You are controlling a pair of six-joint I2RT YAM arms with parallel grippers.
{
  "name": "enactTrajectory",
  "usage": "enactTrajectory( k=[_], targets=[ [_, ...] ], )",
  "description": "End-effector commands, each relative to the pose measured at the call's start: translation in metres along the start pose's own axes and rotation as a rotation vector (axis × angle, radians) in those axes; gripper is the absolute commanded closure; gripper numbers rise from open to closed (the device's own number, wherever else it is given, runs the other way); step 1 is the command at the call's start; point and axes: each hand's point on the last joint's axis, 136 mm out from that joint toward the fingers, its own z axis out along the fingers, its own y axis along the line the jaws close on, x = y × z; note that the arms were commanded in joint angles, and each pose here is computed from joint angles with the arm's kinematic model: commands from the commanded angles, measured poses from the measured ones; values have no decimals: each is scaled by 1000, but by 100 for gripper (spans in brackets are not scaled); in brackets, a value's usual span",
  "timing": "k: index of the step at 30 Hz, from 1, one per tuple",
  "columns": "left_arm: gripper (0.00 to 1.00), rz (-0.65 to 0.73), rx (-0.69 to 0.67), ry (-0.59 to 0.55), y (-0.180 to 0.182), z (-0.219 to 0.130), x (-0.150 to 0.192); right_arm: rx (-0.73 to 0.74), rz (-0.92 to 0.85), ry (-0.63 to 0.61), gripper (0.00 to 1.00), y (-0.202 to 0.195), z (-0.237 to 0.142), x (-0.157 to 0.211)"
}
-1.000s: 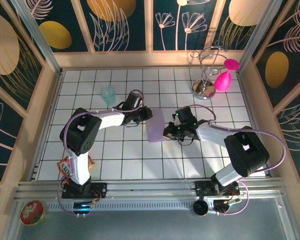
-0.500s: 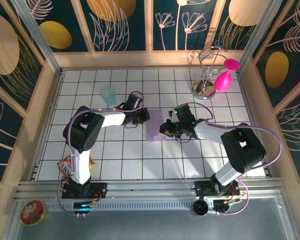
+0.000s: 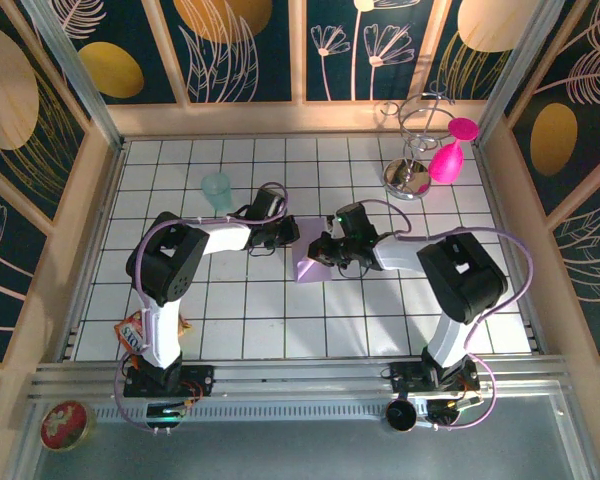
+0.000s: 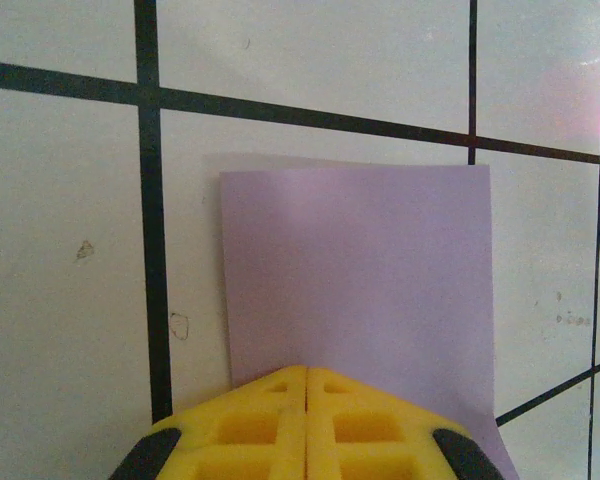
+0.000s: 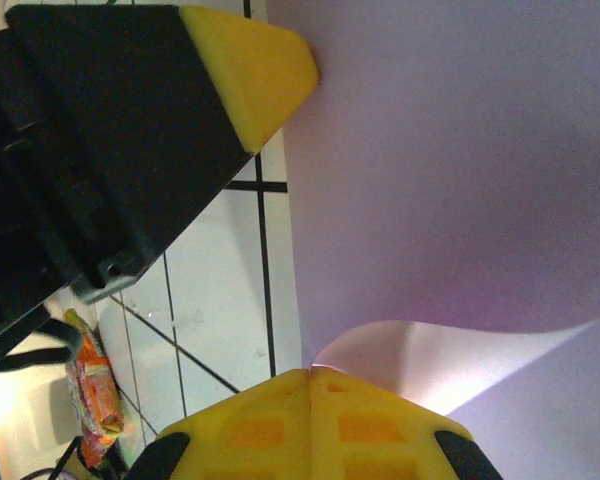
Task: Fold a paper plane with a square sheet of paper (pick it up from the middle)
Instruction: Fold the triangle a second time at the center of the table.
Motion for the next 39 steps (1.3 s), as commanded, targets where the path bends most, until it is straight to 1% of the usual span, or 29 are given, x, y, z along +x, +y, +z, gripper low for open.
enactTrajectory(
  k=[1,16,39],
  targets=[
    [93,1,-57,62,21,10,18,-2,-16,-34,100,9,7,-11],
    [93,4,-49,68,21,9,20,12,-25,6,100,4,23,-8],
    [93,6,-43,66,19,7,20,31,-23,24,100,-3,28,-6]
  ],
)
